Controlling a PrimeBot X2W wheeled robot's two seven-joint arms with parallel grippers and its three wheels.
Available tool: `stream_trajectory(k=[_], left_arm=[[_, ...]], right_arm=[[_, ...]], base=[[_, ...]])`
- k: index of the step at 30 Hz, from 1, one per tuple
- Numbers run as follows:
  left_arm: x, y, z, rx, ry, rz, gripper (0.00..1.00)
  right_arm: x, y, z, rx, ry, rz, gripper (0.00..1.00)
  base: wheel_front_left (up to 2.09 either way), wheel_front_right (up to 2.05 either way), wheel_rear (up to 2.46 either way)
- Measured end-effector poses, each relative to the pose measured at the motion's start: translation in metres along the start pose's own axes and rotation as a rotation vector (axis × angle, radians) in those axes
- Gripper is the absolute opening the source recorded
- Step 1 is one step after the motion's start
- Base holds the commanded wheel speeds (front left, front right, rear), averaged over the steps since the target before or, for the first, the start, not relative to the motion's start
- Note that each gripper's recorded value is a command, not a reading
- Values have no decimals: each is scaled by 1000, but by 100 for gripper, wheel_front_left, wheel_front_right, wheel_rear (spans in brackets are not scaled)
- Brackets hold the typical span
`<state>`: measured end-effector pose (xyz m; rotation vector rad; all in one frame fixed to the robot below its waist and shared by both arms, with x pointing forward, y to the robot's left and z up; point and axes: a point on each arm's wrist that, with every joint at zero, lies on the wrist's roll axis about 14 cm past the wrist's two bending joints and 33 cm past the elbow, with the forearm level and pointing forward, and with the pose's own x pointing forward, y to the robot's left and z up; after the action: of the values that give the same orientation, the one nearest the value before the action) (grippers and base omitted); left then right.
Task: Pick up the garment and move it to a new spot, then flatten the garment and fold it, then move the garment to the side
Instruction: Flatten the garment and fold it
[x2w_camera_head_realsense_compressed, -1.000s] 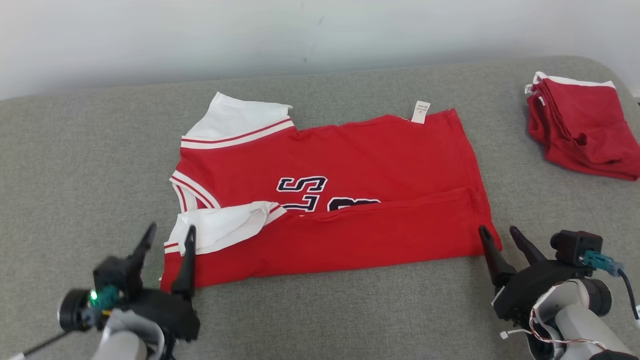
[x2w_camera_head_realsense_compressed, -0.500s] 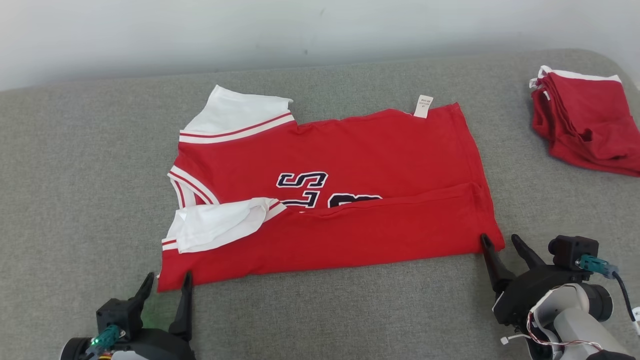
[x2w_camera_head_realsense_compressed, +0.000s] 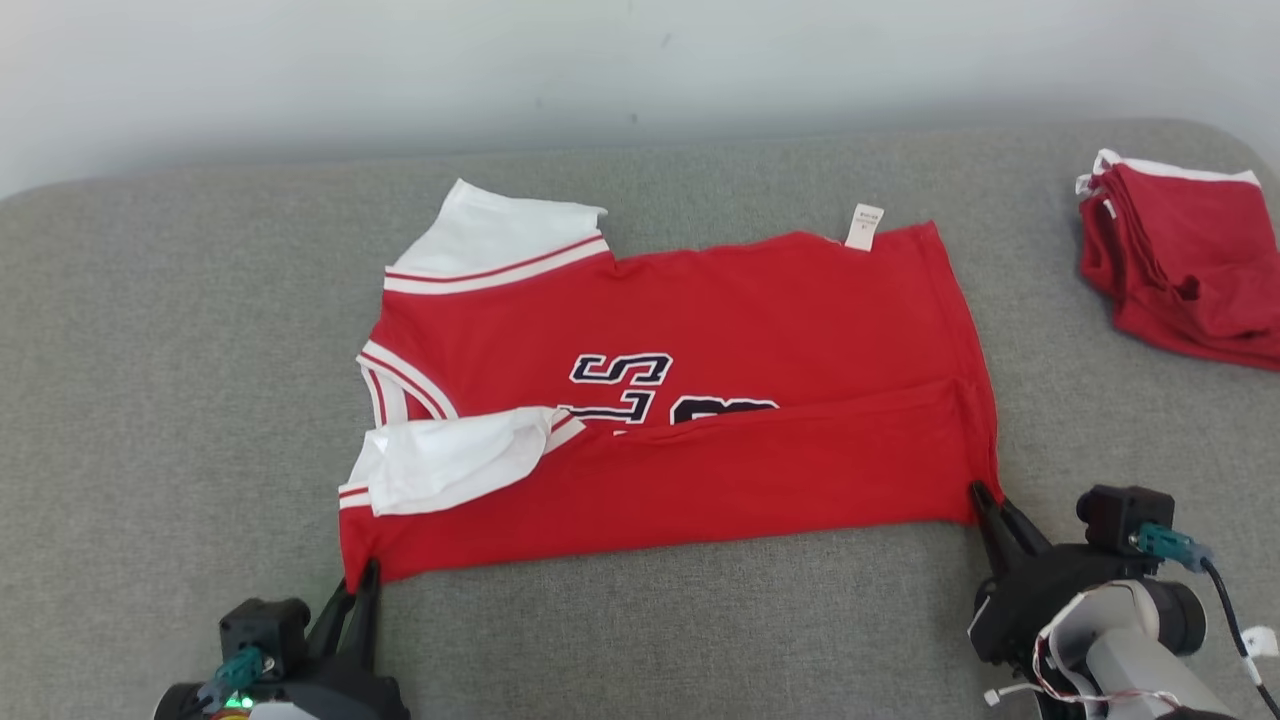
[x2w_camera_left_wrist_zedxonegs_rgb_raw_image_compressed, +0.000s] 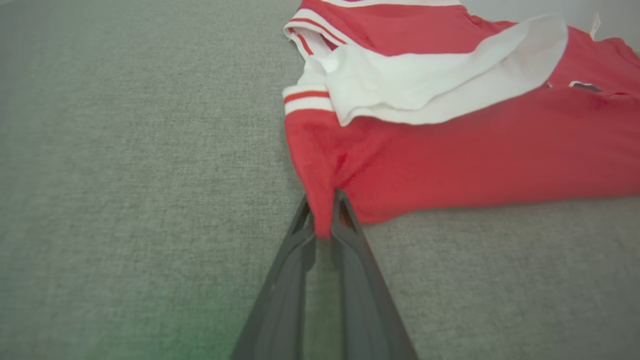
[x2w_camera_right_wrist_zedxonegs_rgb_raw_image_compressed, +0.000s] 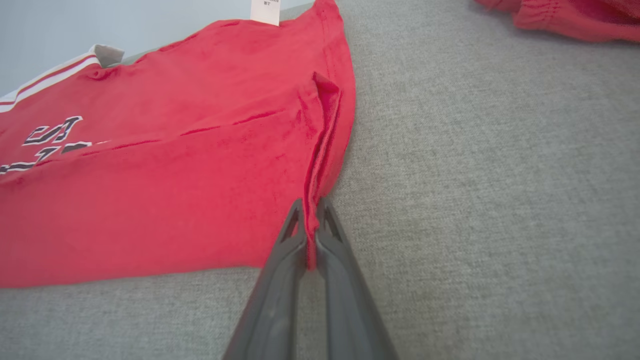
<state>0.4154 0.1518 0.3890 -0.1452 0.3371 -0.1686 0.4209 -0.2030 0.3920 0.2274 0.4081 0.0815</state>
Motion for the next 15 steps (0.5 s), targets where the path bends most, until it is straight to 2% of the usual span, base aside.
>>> stream_trajectory(k=[6,15], left_arm=[[-29,4,3,-26,-39,30,0],[-70,1,-11,-75,-53,71,0]], right_arm=[[-25,-1,-2,33,-35,1,0],[-58,-6,-22,66,-16,-4,0]], base=[[0,0,0],[0,0,0]])
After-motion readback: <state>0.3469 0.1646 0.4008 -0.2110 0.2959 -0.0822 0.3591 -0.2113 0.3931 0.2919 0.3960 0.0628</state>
